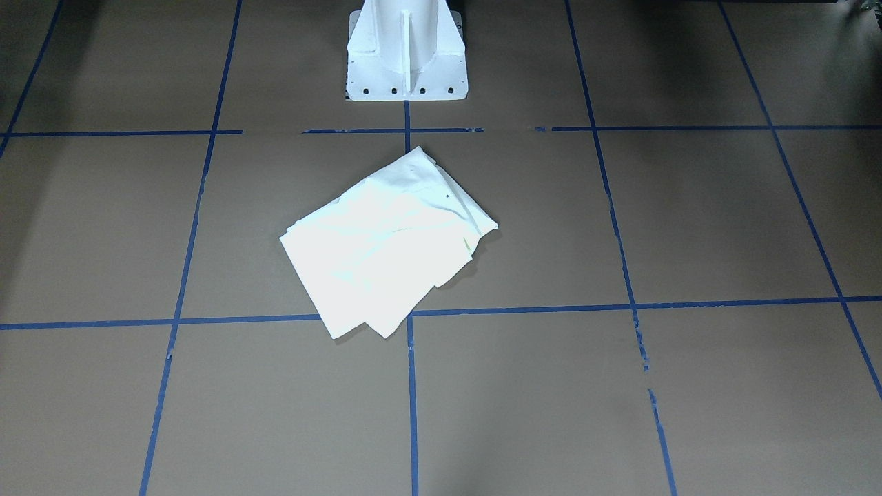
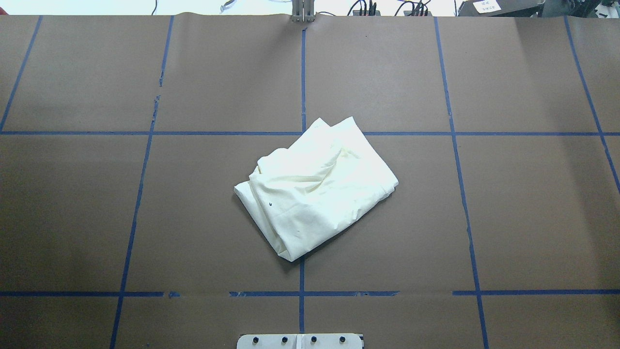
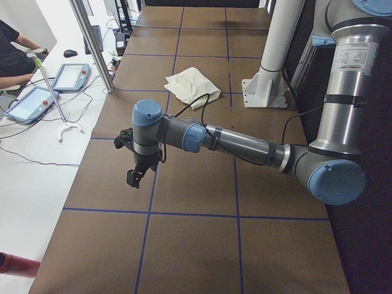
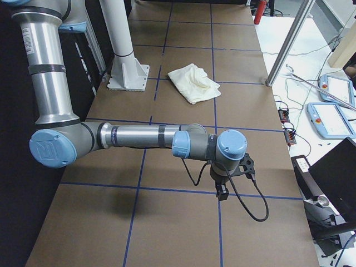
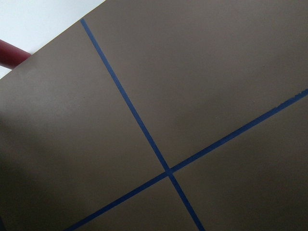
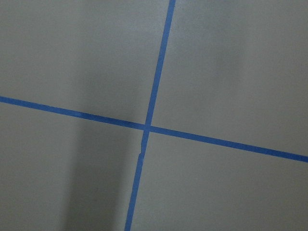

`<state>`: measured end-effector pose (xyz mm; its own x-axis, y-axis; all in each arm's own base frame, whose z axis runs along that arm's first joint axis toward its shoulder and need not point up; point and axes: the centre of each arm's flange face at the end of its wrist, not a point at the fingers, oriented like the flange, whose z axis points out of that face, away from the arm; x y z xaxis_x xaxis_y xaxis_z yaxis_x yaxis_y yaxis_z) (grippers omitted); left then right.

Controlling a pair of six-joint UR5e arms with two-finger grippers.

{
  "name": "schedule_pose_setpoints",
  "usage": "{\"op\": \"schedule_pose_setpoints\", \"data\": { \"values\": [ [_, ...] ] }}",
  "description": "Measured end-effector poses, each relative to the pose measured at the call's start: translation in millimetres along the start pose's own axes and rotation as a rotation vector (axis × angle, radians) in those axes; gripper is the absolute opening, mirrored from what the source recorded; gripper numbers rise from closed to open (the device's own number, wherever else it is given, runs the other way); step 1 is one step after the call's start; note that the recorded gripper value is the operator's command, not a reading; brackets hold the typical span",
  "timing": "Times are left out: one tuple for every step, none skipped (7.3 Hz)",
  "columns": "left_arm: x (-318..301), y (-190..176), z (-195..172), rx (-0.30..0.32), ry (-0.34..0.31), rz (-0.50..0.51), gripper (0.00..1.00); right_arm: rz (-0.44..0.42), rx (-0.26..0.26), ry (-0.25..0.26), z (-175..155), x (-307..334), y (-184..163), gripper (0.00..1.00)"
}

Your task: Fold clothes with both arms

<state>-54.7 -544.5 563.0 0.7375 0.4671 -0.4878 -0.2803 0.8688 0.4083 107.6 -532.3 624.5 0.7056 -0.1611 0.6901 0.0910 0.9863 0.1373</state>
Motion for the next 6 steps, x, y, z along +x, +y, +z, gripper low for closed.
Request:
{"op": "schedule_pose_setpoints", "data": {
  "values": [
    [-15.1, 10.7, 16.6, -0.036, 0.014, -0.044, 1.00, 0.045, 0.014, 0.000, -4.5, -18.7, 8.7, 1.00],
    [-27.9, 22.2, 24.6, -0.062, 0.024, -0.086, 1.00, 0.073, 0.021, -0.001, -6.5, -31.4, 15.7, 1.00],
    [-42.0, 35.3, 26.4, -0.074, 0.027, -0.127, 1.00, 0.089, 0.019, -0.002, -5.5, -35.8, 21.0, 1.00],
    [-52.9, 45.0, 24.6, -0.076, 0.027, -0.157, 1.00, 0.102, 0.010, -0.003, -1.0, -34.3, 27.8, 1.00],
    [-57.2, 49.4, 23.8, -0.073, 0.033, -0.175, 1.00, 0.115, -0.002, -0.004, 4.9, -30.4, 37.0, 1.00],
    [-57.9, 51.3, 23.6, -0.068, 0.044, -0.191, 1.00, 0.128, -0.015, -0.005, 11.8, -25.7, 47.5, 1.00]
  ]
}}
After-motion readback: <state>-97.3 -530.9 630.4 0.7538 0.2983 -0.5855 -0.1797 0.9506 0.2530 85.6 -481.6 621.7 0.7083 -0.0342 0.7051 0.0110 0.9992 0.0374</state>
